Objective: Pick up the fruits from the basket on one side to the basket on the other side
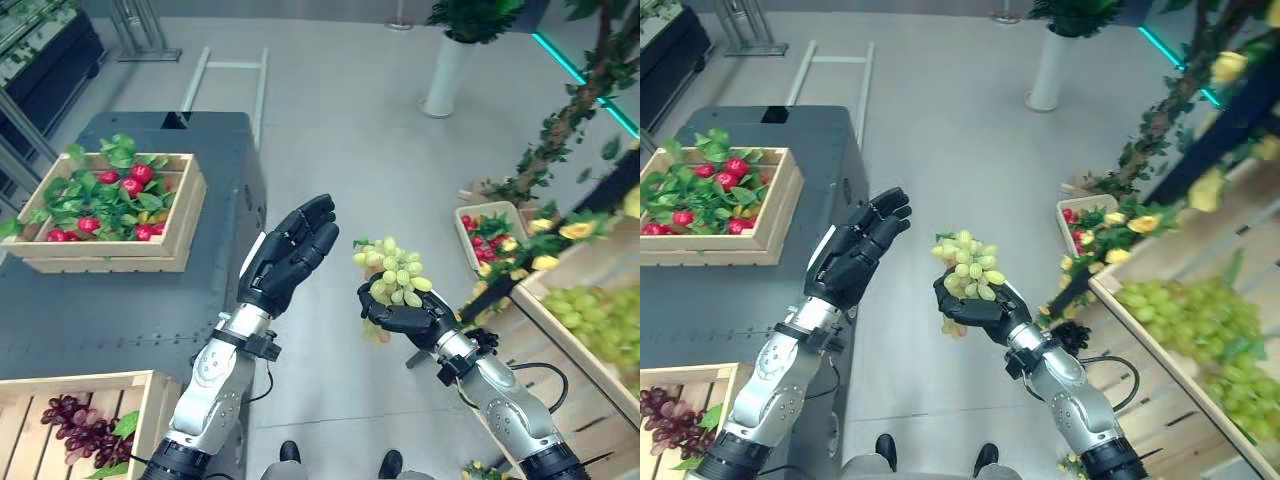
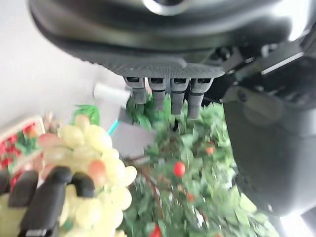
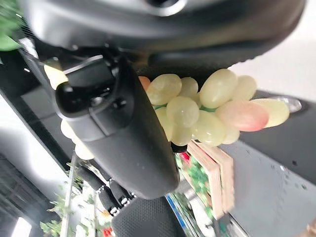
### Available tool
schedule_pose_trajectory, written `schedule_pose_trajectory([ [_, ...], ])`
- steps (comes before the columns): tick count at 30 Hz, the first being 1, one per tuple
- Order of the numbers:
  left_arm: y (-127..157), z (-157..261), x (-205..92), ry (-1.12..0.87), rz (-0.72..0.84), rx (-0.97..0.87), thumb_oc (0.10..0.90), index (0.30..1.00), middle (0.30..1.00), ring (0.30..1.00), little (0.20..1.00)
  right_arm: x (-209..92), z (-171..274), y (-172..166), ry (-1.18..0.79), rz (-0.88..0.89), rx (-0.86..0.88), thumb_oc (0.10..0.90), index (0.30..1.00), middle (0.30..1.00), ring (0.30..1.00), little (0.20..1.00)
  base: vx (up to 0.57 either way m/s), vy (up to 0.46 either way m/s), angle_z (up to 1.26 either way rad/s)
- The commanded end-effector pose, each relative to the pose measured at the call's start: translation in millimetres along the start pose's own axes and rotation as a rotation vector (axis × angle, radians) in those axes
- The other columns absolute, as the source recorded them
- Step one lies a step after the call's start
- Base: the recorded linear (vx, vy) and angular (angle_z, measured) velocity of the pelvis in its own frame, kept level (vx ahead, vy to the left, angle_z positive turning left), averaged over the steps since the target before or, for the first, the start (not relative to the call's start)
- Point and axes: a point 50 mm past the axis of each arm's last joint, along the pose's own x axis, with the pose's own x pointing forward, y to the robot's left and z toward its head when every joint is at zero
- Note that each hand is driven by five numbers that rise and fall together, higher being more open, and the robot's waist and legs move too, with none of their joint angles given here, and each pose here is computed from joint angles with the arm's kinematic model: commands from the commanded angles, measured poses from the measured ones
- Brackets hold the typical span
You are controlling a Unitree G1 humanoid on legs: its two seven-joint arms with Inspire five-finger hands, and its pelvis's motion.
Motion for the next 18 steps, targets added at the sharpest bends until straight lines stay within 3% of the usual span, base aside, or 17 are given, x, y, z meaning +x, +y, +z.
schedule_pose_trajectory([
  [1,-19.0,42.4,21.4,-0.284,-0.123,-0.049,0.8,0.9,0.9,0.9,0.9,6.7,72.3,26.2,-0.409,0.129,-0.088,0.4,0.3,0.3,0.3,0.3,-0.04,-0.102,-0.23],
  [7,-18.0,41.5,14.6,-0.283,-0.094,-0.063,0.8,0.9,0.9,0.9,0.9,3.0,70.2,26.9,-0.379,0.18,-0.081,0.4,0.3,0.3,0.3,0.3,0.04,0.054,-0.63],
  [13,-15.9,38.3,13.0,-0.236,-0.125,-0.062,0.8,0.9,0.9,0.9,0.9,2.8,73.5,30.9,-0.415,0.171,-0.075,0.4,0.3,0.3,0.3,0.3,0.08,0.256,-0.93],
  [18,-18.5,34.9,16.5,-0.19,-0.182,-0.085,0.8,0.9,0.9,0.9,0.9,-1.4,84.2,30.8,-0.498,0.163,-0.065,0.4,0.3,0.3,0.3,0.3,0.03,0.251,-0.24],
])
